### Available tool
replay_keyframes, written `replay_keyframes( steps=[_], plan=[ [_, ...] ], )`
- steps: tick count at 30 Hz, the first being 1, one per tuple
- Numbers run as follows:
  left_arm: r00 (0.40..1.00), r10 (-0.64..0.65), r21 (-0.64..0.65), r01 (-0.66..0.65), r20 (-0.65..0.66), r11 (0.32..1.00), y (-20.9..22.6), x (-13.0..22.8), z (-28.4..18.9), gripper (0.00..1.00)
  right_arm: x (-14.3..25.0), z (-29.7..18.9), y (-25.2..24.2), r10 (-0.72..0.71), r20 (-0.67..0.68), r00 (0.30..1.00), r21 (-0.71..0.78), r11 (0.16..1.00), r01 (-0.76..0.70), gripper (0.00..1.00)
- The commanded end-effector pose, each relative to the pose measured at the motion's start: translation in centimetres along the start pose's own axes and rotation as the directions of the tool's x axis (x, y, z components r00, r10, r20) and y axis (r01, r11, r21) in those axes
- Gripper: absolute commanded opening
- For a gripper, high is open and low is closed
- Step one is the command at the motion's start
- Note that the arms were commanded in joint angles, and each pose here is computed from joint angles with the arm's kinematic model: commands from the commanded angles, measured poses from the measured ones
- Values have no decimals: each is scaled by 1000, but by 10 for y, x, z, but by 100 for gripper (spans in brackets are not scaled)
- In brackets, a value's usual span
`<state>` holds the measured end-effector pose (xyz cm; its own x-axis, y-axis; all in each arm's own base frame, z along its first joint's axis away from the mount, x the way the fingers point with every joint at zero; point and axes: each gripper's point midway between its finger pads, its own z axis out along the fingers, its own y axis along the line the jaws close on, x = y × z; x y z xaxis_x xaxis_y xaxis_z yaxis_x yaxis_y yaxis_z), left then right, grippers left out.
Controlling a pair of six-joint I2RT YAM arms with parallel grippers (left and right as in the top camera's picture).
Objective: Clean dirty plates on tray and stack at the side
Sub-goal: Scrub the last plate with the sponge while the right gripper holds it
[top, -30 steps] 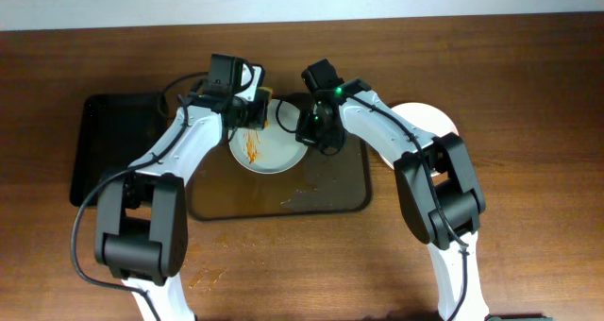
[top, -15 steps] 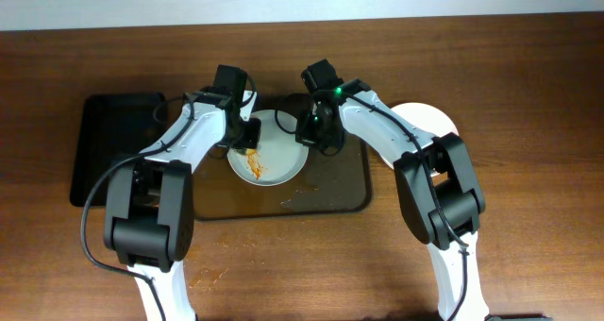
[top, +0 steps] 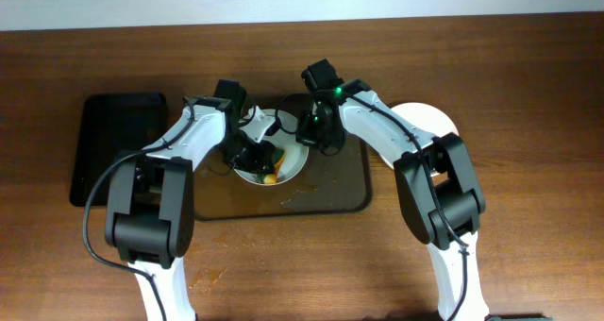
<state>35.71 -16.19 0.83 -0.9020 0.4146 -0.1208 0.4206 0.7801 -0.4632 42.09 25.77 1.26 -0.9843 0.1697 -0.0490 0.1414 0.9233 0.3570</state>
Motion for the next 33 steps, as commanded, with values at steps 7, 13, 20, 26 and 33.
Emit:
replay_keyframes(
  steps=[7,13,20,26,33],
  plan=[
    [998,38,-44,-40,-43,998,10,9,14,0,-7,1,0,31,19,999,-5,1000,-31,4],
    [998,36,103,-41,44,994,-5,-8,1,0,-5,1,-1,10,15,1000,-2,1000,-10,4],
    [936,-283,103,267,207,958,56,-37,-46,0,-6,1,-1,10,16,1000,-2,1000,-10,4],
    [913,-236,292,138,333,947,33,-71,-69,0,-6,1,-1,10,16,1000,-2,1000,-10,4],
    [915,-264,413,123,305,903,13,-68,-77,0,-6,1,-1,9,16,1000,-2,1000,-9,4]
  ],
)
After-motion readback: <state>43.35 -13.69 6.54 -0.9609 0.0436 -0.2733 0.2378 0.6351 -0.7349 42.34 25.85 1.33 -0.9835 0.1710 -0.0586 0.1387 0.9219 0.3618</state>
